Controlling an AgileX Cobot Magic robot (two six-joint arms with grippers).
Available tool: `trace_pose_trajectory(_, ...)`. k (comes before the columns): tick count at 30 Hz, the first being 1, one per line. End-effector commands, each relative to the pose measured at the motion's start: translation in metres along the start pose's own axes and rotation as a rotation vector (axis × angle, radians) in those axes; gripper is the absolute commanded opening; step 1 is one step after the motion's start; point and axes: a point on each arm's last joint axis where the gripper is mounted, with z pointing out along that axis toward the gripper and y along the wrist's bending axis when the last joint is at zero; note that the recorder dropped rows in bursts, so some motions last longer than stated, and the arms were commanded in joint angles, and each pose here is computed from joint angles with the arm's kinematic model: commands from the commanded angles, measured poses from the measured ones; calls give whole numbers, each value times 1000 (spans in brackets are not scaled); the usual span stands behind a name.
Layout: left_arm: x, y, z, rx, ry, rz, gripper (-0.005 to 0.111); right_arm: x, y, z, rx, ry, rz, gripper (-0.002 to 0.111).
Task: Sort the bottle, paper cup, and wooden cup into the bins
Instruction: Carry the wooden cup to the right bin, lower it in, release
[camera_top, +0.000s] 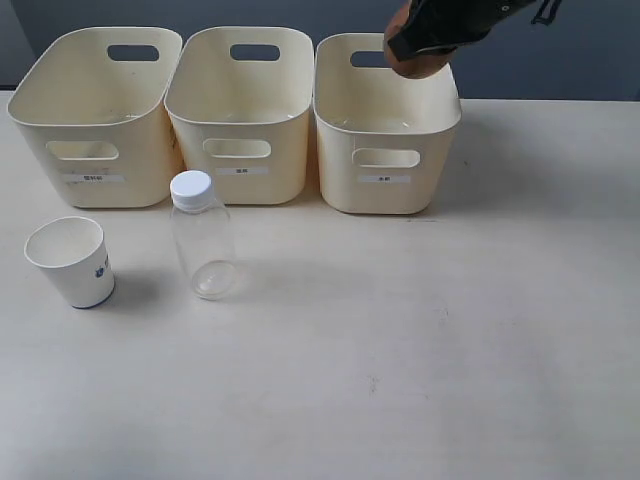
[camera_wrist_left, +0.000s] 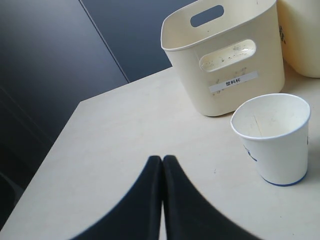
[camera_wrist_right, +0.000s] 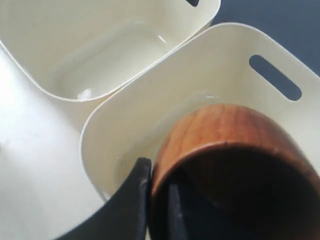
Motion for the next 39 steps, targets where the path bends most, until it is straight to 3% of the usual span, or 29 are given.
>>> trace_pose_trajectory(1, 1, -1, 0, 5, 1, -3, 0, -2, -24, 14, -24, -71, 35, -1)
trace_pose_trajectory(9, 1, -1, 0, 5, 1, -3, 0, -10, -52, 56, -59, 83, 2, -1)
trace_pose_trajectory(17, 1, -1, 0, 5, 1, -3, 0, -6, -63, 82, -100, 172, 0, -1)
trace_pose_trajectory(33, 1, -1, 0, 5, 1, -3, 0, 26, -69, 131, -185, 290, 43, -1)
trace_pose_trajectory(39, 1, -1, 0, 5, 1, -3, 0, 31, -60, 146, -204, 320, 28, -1)
